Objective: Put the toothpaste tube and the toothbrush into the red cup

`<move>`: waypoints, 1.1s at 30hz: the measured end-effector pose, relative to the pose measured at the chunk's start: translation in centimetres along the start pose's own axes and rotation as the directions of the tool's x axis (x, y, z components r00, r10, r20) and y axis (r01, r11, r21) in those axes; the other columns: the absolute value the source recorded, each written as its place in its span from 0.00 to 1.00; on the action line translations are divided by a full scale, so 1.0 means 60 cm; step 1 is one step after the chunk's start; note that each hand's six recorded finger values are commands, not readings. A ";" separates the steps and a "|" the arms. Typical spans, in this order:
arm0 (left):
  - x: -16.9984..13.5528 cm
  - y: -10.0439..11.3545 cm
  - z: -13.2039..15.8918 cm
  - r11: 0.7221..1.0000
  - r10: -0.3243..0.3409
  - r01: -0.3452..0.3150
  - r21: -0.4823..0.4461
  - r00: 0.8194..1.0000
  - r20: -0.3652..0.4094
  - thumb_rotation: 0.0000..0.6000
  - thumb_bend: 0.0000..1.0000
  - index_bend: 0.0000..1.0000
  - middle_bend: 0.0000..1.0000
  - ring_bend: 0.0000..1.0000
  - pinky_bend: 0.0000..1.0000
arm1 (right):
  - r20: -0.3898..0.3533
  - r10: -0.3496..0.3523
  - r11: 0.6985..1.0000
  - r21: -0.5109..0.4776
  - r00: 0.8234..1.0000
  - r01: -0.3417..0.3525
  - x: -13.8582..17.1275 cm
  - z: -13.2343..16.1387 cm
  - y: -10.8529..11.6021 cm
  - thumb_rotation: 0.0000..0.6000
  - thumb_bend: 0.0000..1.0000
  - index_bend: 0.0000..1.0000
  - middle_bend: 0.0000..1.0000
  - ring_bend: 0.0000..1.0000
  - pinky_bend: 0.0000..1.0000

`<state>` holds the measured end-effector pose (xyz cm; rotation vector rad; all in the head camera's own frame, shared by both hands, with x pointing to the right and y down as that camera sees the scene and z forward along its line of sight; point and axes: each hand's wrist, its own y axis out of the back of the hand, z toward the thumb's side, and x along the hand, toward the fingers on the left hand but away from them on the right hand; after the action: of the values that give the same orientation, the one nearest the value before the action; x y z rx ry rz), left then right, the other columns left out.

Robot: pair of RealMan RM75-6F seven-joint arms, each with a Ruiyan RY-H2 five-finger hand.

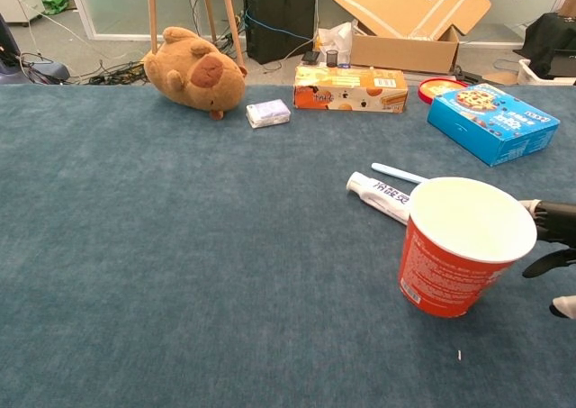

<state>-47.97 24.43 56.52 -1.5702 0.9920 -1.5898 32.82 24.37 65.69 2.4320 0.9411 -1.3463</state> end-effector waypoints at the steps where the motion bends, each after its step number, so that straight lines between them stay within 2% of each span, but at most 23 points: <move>1: 0.000 0.000 0.000 1.000 0.000 0.000 0.000 1.000 0.000 1.00 0.00 0.04 0.17 0.16 0.14 | 0.000 0.007 1.000 -0.006 1.000 -0.007 -0.002 0.000 -0.002 1.00 0.00 0.00 0.00 0.00 0.21; 13: 0.000 0.001 -0.001 1.000 -0.001 0.001 -0.003 1.000 -0.001 1.00 0.00 0.04 0.17 0.16 0.14 | -0.004 0.081 0.996 -0.038 0.997 -0.081 -0.016 -0.001 -0.023 1.00 0.00 0.00 0.00 0.00 0.21; 33: 0.000 0.000 -0.001 1.000 -0.002 0.002 -0.001 1.000 0.000 1.00 0.00 0.04 0.17 0.16 0.14 | -0.013 0.152 0.985 -0.079 0.988 -0.153 -0.026 -0.005 -0.051 1.00 0.00 0.00 0.00 0.00 0.21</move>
<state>-48.04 24.45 56.50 -1.5719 0.9919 -1.5906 30.52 26.19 67.52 2.3961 0.7765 -1.2245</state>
